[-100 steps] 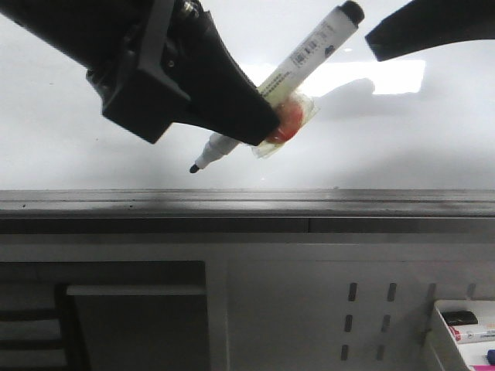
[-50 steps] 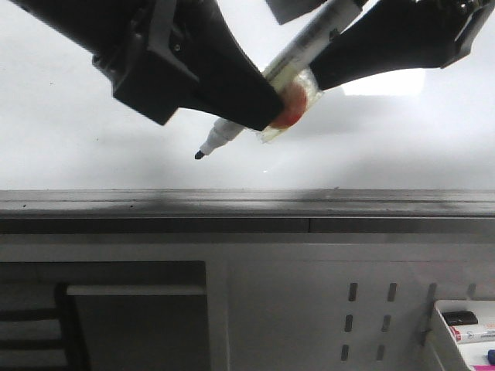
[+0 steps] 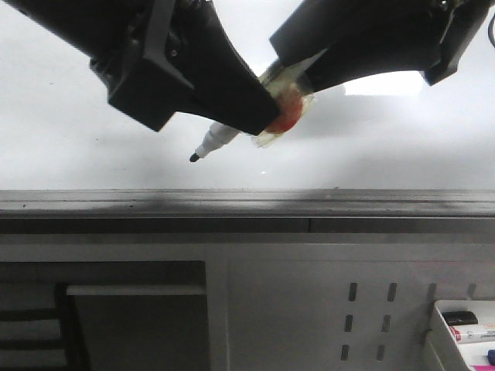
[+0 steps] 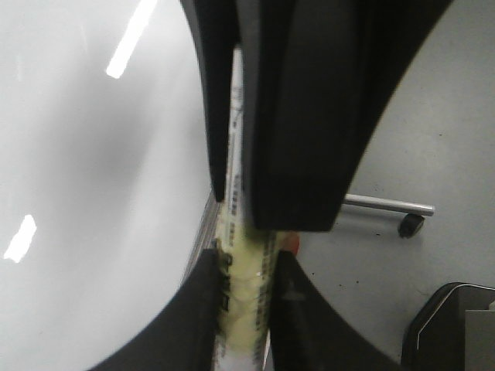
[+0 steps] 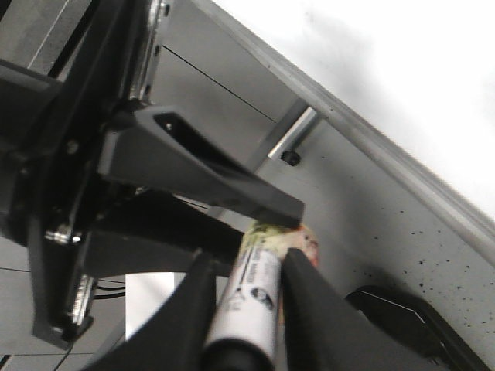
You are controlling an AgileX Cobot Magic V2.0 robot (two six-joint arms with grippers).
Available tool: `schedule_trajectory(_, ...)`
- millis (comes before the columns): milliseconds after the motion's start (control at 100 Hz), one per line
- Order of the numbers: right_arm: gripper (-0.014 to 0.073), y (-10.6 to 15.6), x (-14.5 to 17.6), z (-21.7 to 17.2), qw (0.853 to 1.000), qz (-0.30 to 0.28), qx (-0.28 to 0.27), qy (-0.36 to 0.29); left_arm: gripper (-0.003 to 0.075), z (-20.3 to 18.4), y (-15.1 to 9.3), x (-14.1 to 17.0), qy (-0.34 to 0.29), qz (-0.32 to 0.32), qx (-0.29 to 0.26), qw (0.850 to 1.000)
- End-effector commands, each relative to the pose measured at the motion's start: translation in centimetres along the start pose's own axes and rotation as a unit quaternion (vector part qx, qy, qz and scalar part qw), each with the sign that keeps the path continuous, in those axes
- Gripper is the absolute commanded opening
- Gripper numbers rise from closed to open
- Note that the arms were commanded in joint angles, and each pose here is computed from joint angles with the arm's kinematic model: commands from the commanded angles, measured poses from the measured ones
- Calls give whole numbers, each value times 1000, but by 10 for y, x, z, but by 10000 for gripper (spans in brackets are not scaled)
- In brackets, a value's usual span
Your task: Write number 4 on whiteboard
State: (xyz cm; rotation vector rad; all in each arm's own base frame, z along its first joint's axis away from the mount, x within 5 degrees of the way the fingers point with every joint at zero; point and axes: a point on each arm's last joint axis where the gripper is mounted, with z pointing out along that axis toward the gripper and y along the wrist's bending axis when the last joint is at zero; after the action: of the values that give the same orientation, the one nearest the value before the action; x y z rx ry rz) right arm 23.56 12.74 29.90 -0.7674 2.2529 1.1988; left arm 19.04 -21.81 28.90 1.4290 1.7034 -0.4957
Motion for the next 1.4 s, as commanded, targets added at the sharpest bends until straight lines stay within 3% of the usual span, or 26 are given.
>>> schedule_trajectory(0,19,11,-11,-6,999,-16,-23,-31,-20,-13,4,-18,-42,-6,-25,999)
schedule_trajectory(60,-74,12,-12,-6,999,-23,-26,-35,-18,-13,4,-18,-42,-6,-25,999)
schedule_trajectory(160,-66,14,-13,-6,998,-22,-36,-42,38,-13,4,-18,-42,-6,-25,999)
schedule_trajectory(250,-65,16,-12,-7,998,-31,-45,-39,172,-13,4,-18,-42,-6,-25,999)
schedule_trajectory(380,-64,15,-13,-7,998,-33,-41,-41,449,-17,6,-19,-45,-14,-31,998)
schedule_trajectory(450,-60,14,-14,-7,998,-33,-33,-47,524,-24,10,-18,-49,-27,-38,998)
schedule_trajectory(590,-54,16,-16,-13,997,-50,1,-65,510,-55,29,-13,-62,-81,-77,992)
schedule_trajectory(730,-54,20,-21,-23,990,-67,52,-110,501,-94,53,4,-71,-153,-136,976)
schedule_trajectory(940,-54,19,-30,-34,973,-97,107,-178,501,-143,70,43,-101,-261,-242,929)
schedule_trajectory(1050,-54,16,-37,-34,964,-102,127,-209,501,-157,70,59,-108,-288,-280,909)
schedule_trajectory(1390,-54,-2,-50,-32,944,-104,184,-252,501,-164,67,61,-125,-296,-293,901)
